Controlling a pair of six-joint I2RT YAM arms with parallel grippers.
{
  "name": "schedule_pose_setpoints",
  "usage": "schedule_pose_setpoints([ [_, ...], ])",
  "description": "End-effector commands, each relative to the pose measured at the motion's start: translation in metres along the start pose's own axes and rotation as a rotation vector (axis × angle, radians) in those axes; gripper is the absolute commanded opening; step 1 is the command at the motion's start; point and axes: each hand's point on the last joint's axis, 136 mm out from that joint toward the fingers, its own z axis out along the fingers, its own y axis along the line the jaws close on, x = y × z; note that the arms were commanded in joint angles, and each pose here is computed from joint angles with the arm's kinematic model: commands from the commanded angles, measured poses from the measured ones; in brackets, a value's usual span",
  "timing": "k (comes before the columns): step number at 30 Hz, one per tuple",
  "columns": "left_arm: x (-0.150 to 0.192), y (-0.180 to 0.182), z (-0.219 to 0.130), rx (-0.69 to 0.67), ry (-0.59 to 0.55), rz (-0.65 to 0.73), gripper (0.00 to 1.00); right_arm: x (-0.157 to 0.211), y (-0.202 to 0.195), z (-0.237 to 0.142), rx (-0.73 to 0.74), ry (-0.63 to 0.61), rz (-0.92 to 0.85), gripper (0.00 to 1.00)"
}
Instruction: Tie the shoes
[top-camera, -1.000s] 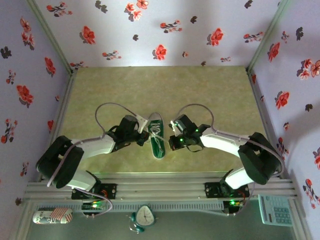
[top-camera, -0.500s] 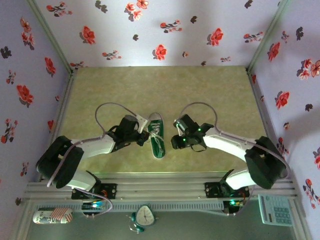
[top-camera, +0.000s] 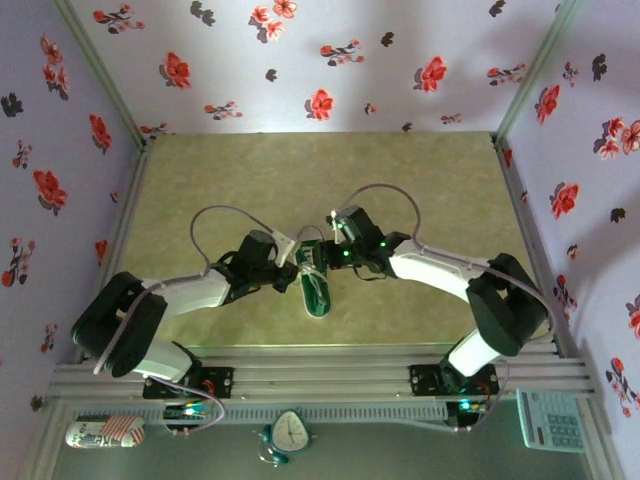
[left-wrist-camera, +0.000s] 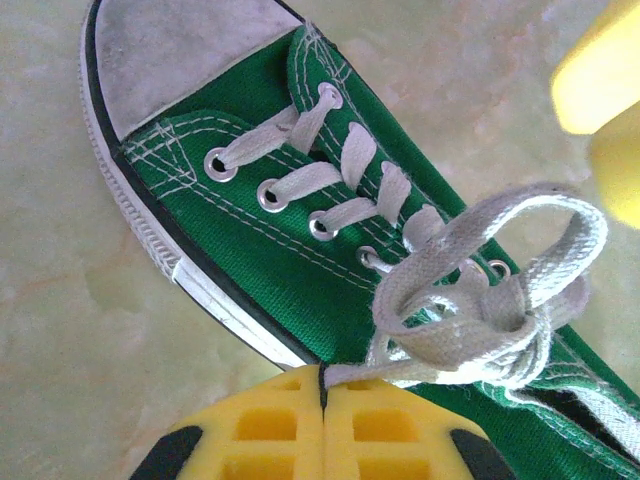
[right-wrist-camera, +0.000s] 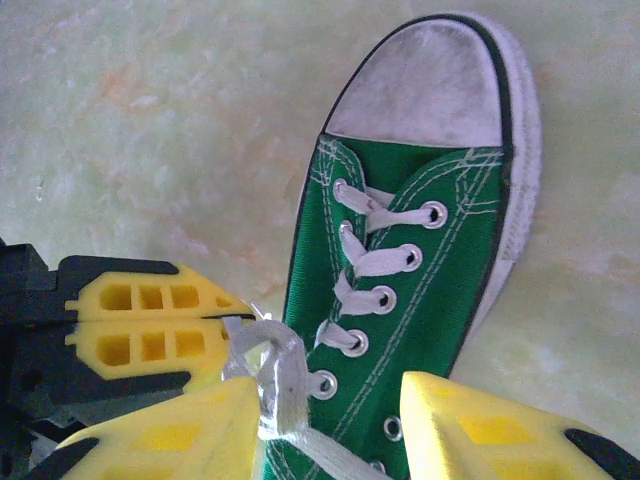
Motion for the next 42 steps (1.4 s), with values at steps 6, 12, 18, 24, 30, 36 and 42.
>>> schedule_pose_setpoints([
  [6, -0.004, 0.001, -0.005, -0.005, -0.013, 0.016, 0.0, -0.008, 0.021, 0.013, -0.088, 0.015, 0.016, 0.4],
  [12, -0.004, 0.001, -0.005, -0.005, -0.015, 0.013, 0.0, -0.004, 0.02, 0.021, -0.093, 0.04, 0.024, 0.34],
  [18, -0.005, 0.002, -0.006, -0.012, -0.024, 0.007, 0.0, -0.007, 0.009, 0.02, -0.023, 0.009, 0.025, 0.0],
  [24, -0.001, 0.009, -0.006, -0.043, -0.023, -0.02, 0.0, -0.004, -0.033, 0.007, 0.223, 0.008, -0.01, 0.0],
  [30, 0.008, 0.027, -0.008, -0.129, 0.011, -0.052, 0.0, 0.006, -0.066, -0.006, 0.447, 0.071, -0.079, 0.0],
  [36, 0.013, 0.042, -0.013, -0.18, 0.016, -0.095, 0.0, 0.015, -0.085, -0.011, 0.538, 0.101, -0.093, 0.0],
  [42, 0.016, 0.044, -0.017, -0.171, 0.018, -0.105, 0.0, 0.023, -0.081, -0.005, 0.481, 0.121, -0.072, 0.0],
])
